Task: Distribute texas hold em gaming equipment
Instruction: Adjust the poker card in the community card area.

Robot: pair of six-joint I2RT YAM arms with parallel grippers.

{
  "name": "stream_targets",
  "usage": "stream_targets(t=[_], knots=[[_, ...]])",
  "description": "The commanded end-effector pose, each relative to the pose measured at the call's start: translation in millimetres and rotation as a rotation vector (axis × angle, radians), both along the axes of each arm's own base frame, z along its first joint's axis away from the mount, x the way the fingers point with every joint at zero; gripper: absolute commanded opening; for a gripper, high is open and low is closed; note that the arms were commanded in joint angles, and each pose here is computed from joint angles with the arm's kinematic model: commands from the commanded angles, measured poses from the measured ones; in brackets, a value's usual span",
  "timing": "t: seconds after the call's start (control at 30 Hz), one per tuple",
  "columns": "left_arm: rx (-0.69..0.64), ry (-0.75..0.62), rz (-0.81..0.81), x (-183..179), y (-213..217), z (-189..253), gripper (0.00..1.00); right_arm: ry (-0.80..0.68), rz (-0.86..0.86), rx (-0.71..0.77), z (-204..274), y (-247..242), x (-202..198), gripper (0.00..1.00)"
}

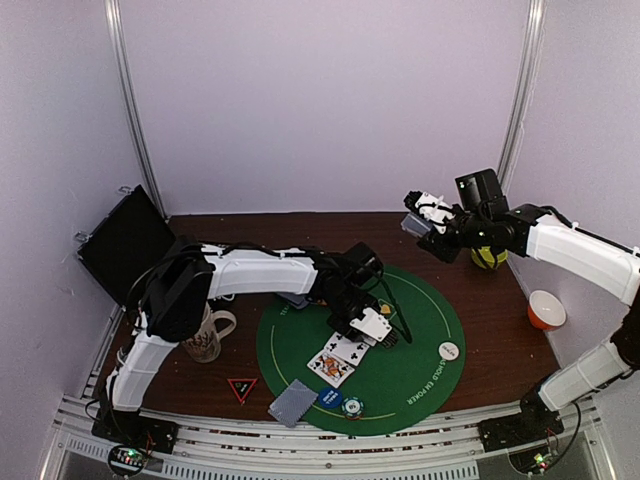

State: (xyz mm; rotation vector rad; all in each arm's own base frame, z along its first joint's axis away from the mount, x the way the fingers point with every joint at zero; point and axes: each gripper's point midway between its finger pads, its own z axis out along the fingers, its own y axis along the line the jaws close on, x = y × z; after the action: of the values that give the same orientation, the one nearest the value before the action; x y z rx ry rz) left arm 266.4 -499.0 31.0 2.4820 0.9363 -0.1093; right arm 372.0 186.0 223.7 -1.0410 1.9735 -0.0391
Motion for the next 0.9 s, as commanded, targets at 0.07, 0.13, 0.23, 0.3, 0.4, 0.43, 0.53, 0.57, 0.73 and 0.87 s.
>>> stream_targets(t=[0.07,0.13,0.23,0.3,0.4,0.43,0.53,0.57,0.73,0.87], knots=[[0.07,-0.06,0.014,10,12,-16,0.5,-0.018,0.003,0.021,9,-2,-4,0.46],[0.074,-0.063,0.02,11,13,-16,0.5,-0.02,0.003,0.02,10,-2,-4,0.46],[0.074,-0.063,0.021,10,14,-15,0.5,-0.019,0.005,0.02,9,-2,-4,0.46],[0.067,-0.054,0.018,8,15,-11,0.5,-0.02,0.005,0.02,10,-2,-4,0.46],[0.03,-0.028,0.011,1,13,3,0.52,-0.022,0.002,0.016,10,-3,-4,0.46],[0.006,-0.014,0.011,-2,11,12,0.54,-0.021,0.001,0.015,10,-3,-4,0.46],[-0.123,0.024,0.02,-10,-2,48,0.58,-0.02,0.002,0.015,9,-3,-4,0.46],[-0.179,0.028,0.021,-13,-6,62,0.59,-0.021,0.003,0.017,10,-3,-4,0.46],[-0.49,0.022,0.075,-24,-9,145,0.66,-0.015,0.014,0.014,8,-1,-4,0.46],[-0.727,0.163,0.299,-12,-7,202,0.73,-0.008,0.035,0.027,9,3,-6,0.46]])
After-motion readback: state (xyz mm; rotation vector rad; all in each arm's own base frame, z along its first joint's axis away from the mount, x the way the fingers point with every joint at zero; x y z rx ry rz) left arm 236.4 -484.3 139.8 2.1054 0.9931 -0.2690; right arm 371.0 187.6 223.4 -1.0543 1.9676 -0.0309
